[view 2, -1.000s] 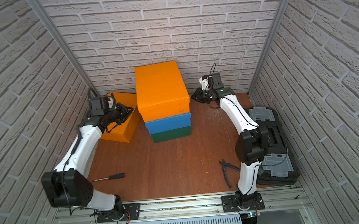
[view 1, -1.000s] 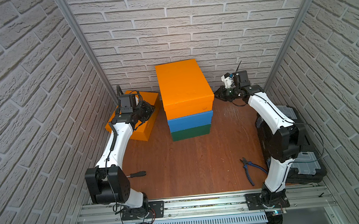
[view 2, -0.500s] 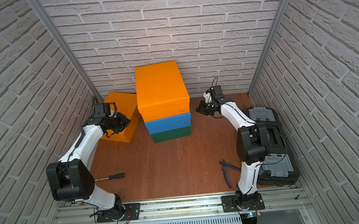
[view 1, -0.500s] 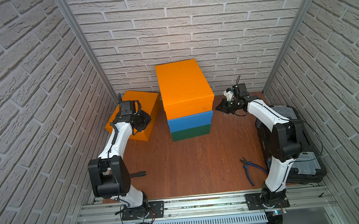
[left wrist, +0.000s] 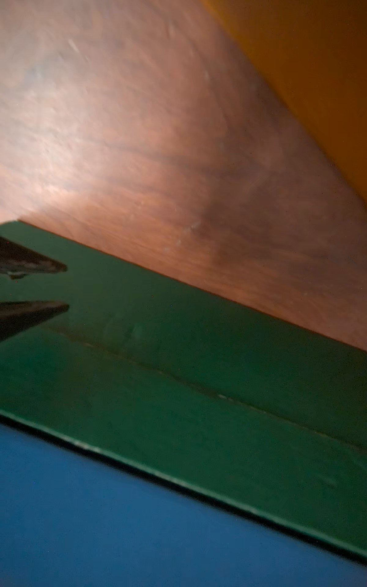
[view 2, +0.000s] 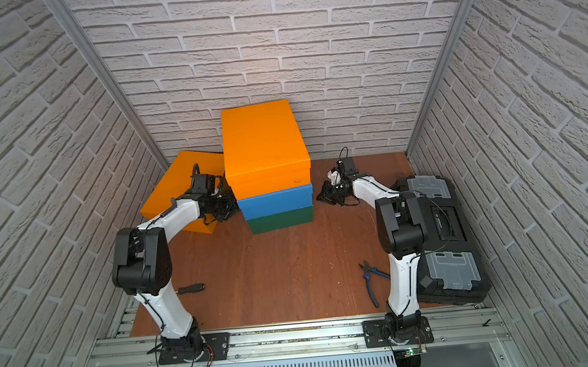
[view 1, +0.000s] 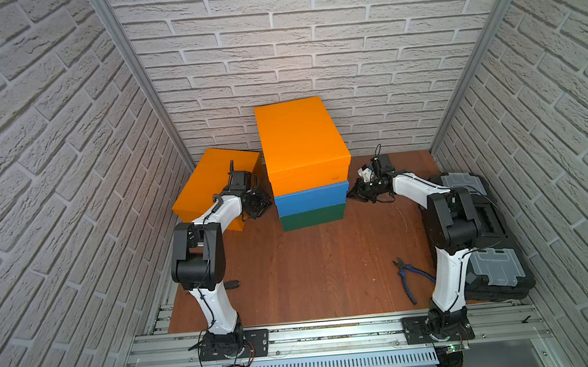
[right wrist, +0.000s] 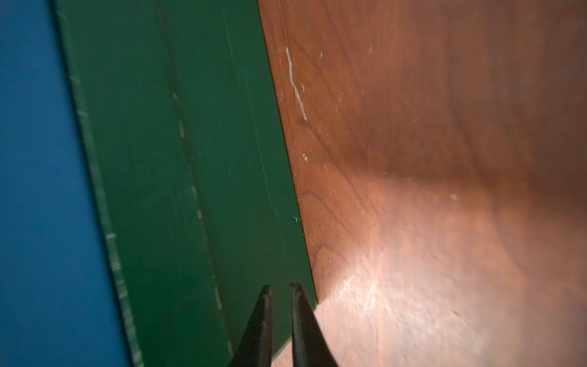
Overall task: Stack the shoeboxes
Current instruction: Move the shoeboxes to the center of the board.
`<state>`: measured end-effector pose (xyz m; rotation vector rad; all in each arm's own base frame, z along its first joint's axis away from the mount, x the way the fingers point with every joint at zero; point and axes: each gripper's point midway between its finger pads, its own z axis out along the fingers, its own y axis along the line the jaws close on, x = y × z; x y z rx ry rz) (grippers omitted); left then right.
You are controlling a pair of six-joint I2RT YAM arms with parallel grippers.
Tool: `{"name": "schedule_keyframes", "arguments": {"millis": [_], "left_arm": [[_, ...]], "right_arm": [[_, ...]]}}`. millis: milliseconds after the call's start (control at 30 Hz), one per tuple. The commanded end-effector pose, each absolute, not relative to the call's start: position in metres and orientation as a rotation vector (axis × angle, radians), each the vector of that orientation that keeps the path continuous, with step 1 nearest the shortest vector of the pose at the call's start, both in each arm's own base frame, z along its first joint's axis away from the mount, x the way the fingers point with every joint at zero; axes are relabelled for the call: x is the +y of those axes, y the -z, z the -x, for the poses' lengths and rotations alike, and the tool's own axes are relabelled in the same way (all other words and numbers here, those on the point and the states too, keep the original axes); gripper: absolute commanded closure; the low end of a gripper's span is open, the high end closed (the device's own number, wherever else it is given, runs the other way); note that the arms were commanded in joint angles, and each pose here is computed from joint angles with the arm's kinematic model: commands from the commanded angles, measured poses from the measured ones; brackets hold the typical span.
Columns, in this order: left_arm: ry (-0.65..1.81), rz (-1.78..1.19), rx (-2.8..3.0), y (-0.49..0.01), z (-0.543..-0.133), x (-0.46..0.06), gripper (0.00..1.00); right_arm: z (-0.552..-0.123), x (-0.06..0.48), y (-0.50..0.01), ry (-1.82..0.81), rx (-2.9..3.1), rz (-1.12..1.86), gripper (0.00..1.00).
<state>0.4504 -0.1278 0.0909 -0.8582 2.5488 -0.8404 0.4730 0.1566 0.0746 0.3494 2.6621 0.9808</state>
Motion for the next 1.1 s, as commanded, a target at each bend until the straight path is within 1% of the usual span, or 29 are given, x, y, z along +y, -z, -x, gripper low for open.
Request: {"name": "schedule_keyframes", "arguments": {"millis": [0,233,400,467,633,767,933,1067], "left_arm": [[0.884,0.887,2.553,-0.071,-0.454,-0.14,0.82],[0.938,0.889,2.587,-0.05,-0.45,-0.167,0.82],[0.959,0.837,2.605,-0.052,-0.45,-0.19,0.82],[0.965,0.806,2.609,-0.055,-0.45,-0.2,0.82],[0.977,0.746,2.63,-0.058,-0.447,-0.224,0.82],[0.995,0.711,2.642,-0.058,-0.444,-0.242,0.82],[1.009,0.676,2.666,-0.055,-0.441,-0.261,0.82],[0.994,0.68,2.646,-0.063,-0.445,-0.257,0.83]], "right_arm": [[-0.476,0.17,-0.079,-1.069,2.607,-0.337,0.85],[-0.465,0.182,-0.07,-1.204,2.579,-0.373,0.86],[-0.45,0.178,-0.072,-1.183,2.582,-0.367,0.86],[-0.444,0.175,-0.083,-1.174,2.569,-0.35,0.86],[-0.433,0.164,-0.088,-1.166,2.559,-0.366,0.86],[-0.425,0.139,-0.094,-1.155,2.533,-0.407,0.87],[-0.408,0.09,-0.094,-1.063,2.549,-0.493,0.87],[-0.394,0.056,-0.101,-0.853,2.58,-0.509,0.87]]}}
